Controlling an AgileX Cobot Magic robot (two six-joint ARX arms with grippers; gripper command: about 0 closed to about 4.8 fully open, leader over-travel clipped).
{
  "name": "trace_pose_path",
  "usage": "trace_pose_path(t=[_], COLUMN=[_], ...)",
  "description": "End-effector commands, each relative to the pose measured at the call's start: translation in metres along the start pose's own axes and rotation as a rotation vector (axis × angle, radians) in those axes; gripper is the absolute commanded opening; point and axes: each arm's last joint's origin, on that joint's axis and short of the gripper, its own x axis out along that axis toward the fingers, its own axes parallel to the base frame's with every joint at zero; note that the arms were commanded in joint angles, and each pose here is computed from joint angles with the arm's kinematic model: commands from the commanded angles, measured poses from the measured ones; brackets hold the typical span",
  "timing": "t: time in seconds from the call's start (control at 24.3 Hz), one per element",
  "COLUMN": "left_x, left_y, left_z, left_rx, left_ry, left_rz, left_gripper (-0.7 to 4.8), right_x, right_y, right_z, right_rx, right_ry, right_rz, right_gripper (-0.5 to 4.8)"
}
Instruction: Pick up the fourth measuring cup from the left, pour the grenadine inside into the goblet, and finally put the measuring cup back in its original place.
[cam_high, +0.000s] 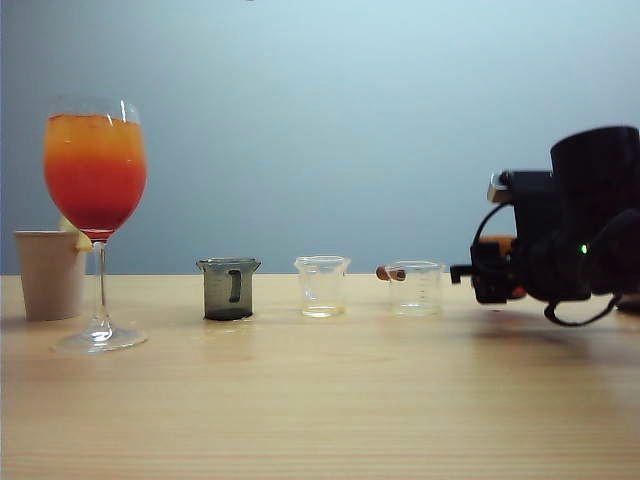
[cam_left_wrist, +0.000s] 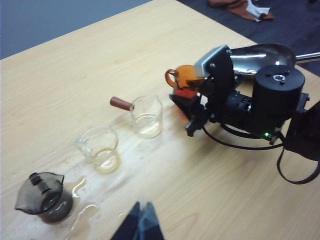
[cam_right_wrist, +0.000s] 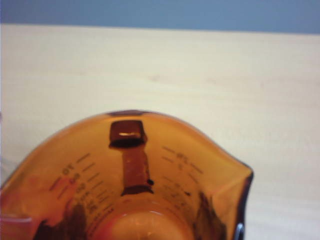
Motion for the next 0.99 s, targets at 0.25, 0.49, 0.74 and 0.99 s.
trace_pose_path(t=[0.25,0.49,0.74,0.99], left_x=[0.000,0.001,0.001,0.001], left_y=[0.000,0.000,0.000,0.000], left_z=[0.001,-0.002,-0.005,-0.005], left_rx=[0.007,0.007,0.008,0.008], left_ry=[0.002,0.031,0.058,0.058], left_rz=[0.008,0.007,0.005,0.005], left_gripper=[-0.05,-0.05,-0.05,-0.05], right_x=[0.002,0.008,0.009,0.009], right_y=[-0.001,-0.008,-0.008,-0.008], right_z=[-0.005,-0.017,-0.023,-0.023], right_rx=[0.005,0.002,0.003,0.003], right_ry=[-0.007,0.020,0.042,0.042], right_rz=[-0.005,-0.029,-0.022,-0.020], right_gripper=[0.49,0.49,0.56,3.98])
